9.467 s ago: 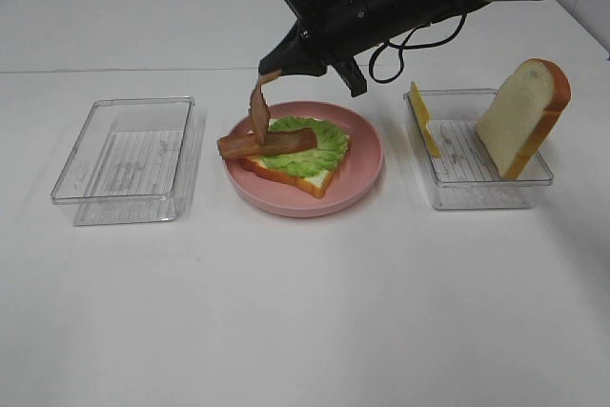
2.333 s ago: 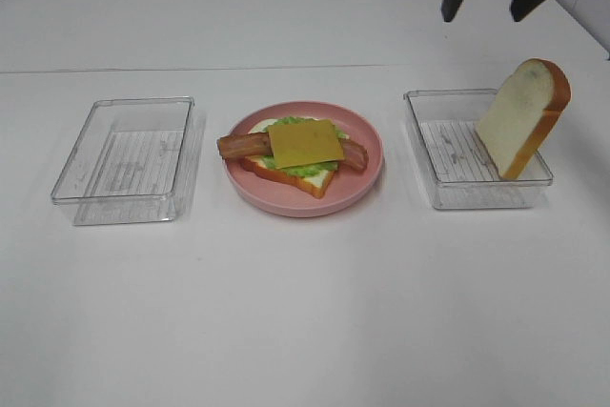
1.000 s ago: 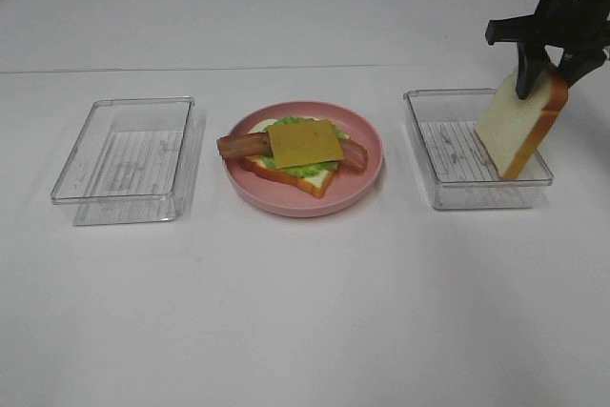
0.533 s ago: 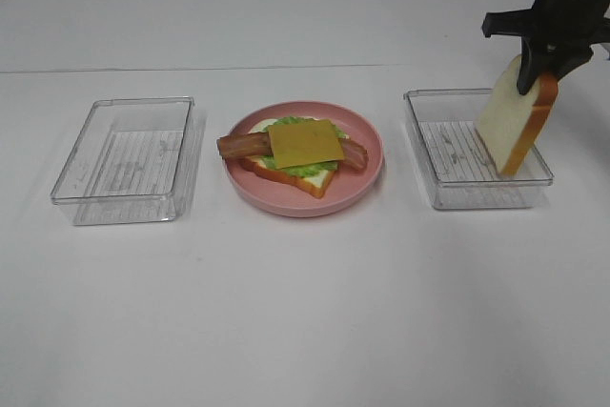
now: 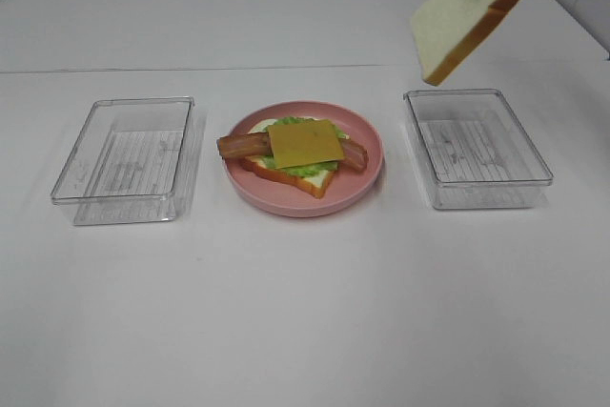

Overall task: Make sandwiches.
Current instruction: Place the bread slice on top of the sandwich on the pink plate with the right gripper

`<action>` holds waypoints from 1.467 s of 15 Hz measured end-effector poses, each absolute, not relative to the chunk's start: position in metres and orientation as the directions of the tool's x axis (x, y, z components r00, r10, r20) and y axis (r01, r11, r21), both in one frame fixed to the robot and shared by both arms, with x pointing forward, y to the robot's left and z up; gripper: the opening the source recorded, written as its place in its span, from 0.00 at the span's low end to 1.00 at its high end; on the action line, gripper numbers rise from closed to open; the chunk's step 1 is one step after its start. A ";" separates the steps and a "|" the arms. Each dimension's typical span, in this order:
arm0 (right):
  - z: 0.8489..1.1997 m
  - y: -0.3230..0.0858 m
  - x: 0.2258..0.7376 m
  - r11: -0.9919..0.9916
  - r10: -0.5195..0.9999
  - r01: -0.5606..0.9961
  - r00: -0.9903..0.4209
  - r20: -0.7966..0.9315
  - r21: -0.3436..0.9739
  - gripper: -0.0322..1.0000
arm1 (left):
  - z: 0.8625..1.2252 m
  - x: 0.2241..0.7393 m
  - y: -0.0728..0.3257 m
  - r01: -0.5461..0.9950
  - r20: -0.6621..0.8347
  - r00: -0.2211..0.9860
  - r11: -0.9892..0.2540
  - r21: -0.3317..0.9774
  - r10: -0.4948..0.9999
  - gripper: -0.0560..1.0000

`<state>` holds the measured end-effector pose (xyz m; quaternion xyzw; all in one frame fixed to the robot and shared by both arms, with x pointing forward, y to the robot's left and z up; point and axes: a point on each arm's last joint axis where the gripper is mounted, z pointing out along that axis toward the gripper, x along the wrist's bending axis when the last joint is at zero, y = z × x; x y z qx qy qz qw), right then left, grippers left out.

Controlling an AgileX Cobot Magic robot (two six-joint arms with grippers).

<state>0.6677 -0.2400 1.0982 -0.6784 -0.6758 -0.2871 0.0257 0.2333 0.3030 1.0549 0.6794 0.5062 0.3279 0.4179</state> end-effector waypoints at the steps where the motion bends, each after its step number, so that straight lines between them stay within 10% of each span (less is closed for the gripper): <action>1: 1.096 -0.211 0.664 -0.039 0.875 0.938 -0.133 0.465 0.343 0.21 | 1.055 0.233 0.303 0.414 0.022 0.272 -0.138 0.900 0.962 0.80; 8: 1.023 -0.110 0.654 -0.097 0.731 0.964 -0.100 0.675 0.248 0.21 | 1.055 0.233 0.303 0.413 0.023 0.272 -0.138 0.900 0.962 0.80; 22: 0.940 -0.107 0.676 -0.242 0.749 0.963 0.105 0.655 0.123 0.21 | 1.055 0.233 0.303 0.413 0.023 0.272 -0.138 0.900 0.962 0.80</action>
